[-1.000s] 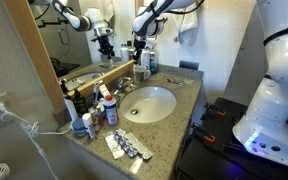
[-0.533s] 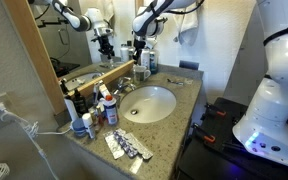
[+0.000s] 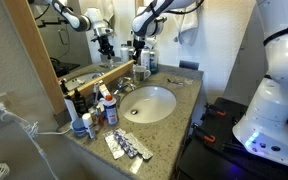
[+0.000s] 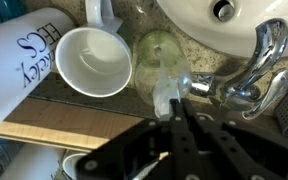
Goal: Press the bottle pump to release some liquid object from the bottle
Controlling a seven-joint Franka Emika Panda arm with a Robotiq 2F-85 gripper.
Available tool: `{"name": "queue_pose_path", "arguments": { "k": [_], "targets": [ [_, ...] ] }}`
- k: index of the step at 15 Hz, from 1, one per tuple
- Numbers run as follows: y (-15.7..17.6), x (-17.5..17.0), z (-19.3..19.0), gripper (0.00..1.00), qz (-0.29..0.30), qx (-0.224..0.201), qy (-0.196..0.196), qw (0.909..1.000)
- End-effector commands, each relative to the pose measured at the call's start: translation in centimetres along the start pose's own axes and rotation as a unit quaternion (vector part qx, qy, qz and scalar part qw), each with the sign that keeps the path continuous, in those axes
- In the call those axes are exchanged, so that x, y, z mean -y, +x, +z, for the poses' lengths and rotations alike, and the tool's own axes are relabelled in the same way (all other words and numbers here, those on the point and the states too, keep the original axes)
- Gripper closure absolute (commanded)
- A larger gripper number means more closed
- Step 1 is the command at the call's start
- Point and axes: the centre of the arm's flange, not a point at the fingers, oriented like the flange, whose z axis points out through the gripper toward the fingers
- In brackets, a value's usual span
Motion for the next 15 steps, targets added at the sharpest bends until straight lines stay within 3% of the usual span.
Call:
{"name": "queue_pose_path", "arguments": {
  "k": [1, 15],
  "targets": [
    [-0.2, 0.6, 1.0, 0.93, -0.007, 0.019, -0.002, 0.9998],
    [2.3, 1.7, -3.1, 0.94, -0.029, 0.022, -0.016, 0.9992]
  ]
}}
